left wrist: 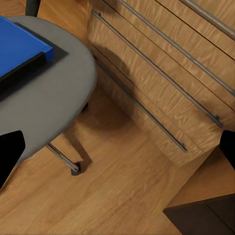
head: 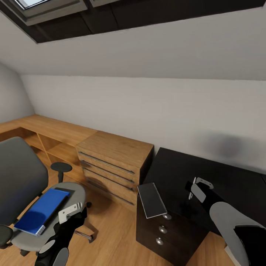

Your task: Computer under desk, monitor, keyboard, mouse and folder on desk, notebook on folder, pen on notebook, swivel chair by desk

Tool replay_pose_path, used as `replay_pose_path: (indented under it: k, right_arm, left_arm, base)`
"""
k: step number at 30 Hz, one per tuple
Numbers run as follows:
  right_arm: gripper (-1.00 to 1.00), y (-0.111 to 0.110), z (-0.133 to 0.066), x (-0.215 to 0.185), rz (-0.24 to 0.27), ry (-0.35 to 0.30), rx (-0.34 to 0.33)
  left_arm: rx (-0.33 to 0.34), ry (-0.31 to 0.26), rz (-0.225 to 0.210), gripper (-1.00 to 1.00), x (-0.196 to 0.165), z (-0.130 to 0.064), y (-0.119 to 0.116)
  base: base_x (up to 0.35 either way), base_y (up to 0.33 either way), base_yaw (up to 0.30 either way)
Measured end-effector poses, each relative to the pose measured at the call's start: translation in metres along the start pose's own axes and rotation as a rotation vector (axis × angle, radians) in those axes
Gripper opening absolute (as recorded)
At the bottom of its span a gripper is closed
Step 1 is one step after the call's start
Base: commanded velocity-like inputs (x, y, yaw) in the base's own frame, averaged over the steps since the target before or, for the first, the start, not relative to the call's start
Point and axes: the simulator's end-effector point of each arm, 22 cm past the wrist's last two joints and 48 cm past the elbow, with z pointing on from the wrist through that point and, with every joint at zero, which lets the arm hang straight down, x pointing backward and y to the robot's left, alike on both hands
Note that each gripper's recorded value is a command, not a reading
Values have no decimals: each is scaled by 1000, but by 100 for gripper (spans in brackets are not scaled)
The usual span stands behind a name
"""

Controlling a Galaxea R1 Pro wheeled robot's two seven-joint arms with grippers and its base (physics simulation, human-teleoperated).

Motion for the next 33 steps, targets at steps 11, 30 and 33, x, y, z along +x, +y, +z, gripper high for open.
replay_pose_path:
  k: [11,30,33]
  right_arm:
    - [100,0,0,0,2,0,0]
    - [100,63,-49,-94,19,-183,-158]
    - [100,64,-69,-99,9,-223,-155]
  left_arm:
    - [1,3,2,100,1,0,-1]
    - [0,6,4,100,1,0,0]
    - [0,7,4,100,1,0,0]
  base:
    - [0,0,0]
    - [0,0,0]
    - [0,0,0]
